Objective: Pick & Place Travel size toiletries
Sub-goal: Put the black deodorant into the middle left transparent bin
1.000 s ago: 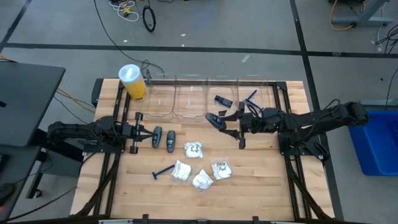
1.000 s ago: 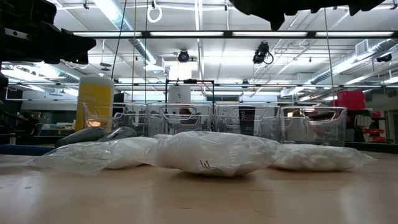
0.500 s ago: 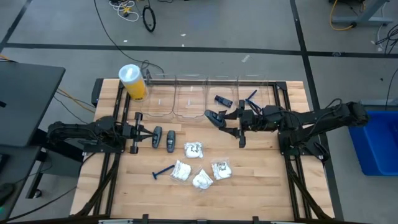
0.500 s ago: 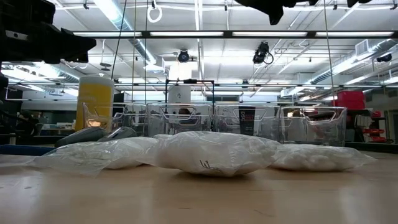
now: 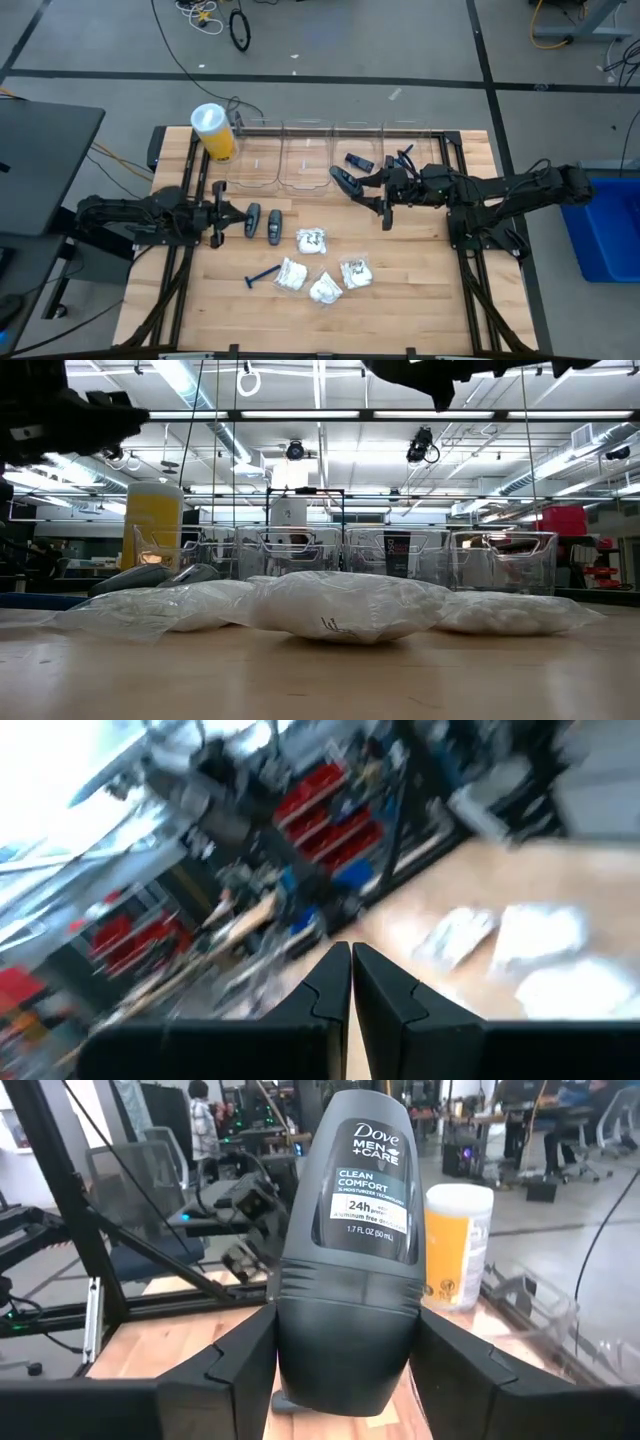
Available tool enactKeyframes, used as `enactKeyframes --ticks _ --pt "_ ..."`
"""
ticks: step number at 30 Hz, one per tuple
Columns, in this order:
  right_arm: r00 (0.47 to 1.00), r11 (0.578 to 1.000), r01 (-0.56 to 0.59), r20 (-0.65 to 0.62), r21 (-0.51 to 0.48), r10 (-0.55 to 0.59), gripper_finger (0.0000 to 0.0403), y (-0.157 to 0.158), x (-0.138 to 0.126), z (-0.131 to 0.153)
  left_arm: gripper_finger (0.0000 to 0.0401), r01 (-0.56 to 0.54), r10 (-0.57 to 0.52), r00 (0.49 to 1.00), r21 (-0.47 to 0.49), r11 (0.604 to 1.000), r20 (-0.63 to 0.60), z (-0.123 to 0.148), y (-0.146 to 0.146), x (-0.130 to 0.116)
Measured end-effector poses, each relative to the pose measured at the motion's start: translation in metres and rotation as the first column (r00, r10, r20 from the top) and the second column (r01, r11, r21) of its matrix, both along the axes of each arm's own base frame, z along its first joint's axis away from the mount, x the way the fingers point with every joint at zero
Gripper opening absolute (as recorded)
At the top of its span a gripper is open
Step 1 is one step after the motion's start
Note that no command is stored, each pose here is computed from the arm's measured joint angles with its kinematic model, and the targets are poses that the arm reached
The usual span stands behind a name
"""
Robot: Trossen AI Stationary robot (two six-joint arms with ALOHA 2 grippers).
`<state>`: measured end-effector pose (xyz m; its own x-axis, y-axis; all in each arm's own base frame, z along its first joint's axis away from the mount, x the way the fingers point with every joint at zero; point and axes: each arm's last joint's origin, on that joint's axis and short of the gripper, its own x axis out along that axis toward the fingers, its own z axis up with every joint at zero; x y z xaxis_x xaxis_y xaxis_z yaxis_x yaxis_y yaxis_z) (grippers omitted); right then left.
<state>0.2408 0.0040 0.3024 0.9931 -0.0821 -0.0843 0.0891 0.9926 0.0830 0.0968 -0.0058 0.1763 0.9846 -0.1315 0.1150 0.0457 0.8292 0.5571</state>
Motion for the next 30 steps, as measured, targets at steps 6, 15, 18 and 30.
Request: enactKeyframes --ticks 6,15,18,30 --pt "0.999 1.0 0.004 -0.033 0.004 -0.004 0.02 -0.001 0.0 -0.003 0.0024 0.2 -0.193 0.978 -0.079 0.977 0.083 0.009 -0.005 -0.003" --pt "0.999 1.0 0.004 -0.033 0.004 -0.003 0.02 -0.001 0.0 -0.003 0.0024 0.162 -0.091 0.976 -0.38 0.911 0.198 0.023 -0.001 -0.006" --pt "0.999 1.0 0.003 -0.033 0.004 -0.003 0.0199 -0.001 0.0 -0.003 0.0024 0.076 0.03 0.982 -0.538 0.84 0.185 0.022 0.003 -0.005" --pt "0.999 1.0 -0.007 -0.034 -0.003 0.007 0.0201 -0.001 0.0 -0.003 0.0024 0.086 0.152 0.959 -0.757 0.648 0.239 0.028 0.008 -0.008"
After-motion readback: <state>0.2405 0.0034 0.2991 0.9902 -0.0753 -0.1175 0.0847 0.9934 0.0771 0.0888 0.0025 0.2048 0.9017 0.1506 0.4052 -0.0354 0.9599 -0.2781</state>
